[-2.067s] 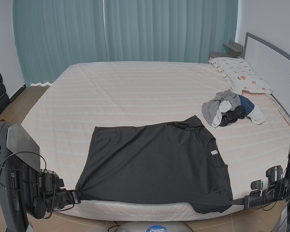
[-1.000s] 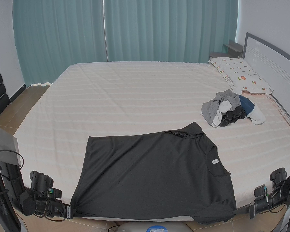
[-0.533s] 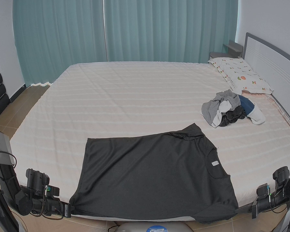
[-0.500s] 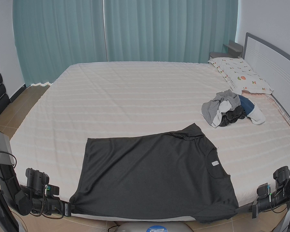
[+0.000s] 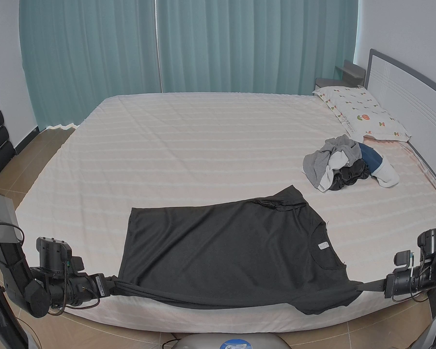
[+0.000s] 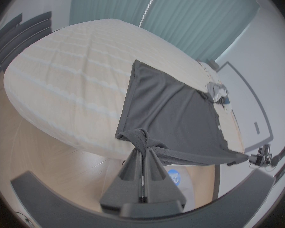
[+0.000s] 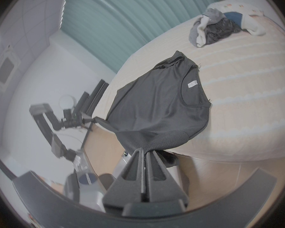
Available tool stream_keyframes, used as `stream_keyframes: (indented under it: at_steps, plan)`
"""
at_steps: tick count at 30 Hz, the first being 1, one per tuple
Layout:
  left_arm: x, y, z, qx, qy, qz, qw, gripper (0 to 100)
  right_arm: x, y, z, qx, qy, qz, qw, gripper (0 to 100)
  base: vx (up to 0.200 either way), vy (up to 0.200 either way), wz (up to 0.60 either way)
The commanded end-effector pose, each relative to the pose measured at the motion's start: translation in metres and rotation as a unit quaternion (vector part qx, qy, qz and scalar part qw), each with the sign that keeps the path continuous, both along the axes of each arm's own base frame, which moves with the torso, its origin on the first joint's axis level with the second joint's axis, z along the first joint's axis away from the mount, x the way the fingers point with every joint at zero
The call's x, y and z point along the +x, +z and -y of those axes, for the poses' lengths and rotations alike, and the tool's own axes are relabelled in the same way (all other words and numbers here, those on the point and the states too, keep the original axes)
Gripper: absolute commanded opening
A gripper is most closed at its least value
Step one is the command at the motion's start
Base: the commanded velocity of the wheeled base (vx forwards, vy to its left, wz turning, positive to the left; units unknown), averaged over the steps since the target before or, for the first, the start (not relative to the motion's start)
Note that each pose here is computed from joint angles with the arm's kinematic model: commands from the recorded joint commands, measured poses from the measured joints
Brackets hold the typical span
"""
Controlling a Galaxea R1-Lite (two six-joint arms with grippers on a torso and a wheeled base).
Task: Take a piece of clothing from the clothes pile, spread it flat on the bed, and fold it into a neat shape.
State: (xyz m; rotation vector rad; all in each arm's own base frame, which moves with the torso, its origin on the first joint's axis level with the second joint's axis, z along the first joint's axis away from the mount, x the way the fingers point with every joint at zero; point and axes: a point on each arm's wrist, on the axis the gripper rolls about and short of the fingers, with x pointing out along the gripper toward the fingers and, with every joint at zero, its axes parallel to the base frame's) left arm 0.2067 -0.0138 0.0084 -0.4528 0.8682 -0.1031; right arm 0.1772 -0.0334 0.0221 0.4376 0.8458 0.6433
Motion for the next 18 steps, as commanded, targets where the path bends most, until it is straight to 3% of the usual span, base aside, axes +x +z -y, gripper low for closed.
stream_keyframes:
  at_steps: [1,10,18]
  plan:
    - [0.029,0.009,0.003,-0.059,0.06,0.031,0.9959,0,0.04,0.026,-0.003,0.052,-0.028,0.007,0.9982,0,0.0,0.0,0.0]
    - [0.065,0.016,0.001,-0.089,0.182,0.045,0.9781,0,0.057,0.041,-0.007,0.072,-0.041,0.011,0.9965,0,0.0,0.0,0.0]
    - [0.059,0.018,0.016,-0.076,0.165,-0.024,0.983,0,0.049,0.039,-0.008,0.071,-0.04,0.004,0.9967,0,0.0,0.0,0.0]
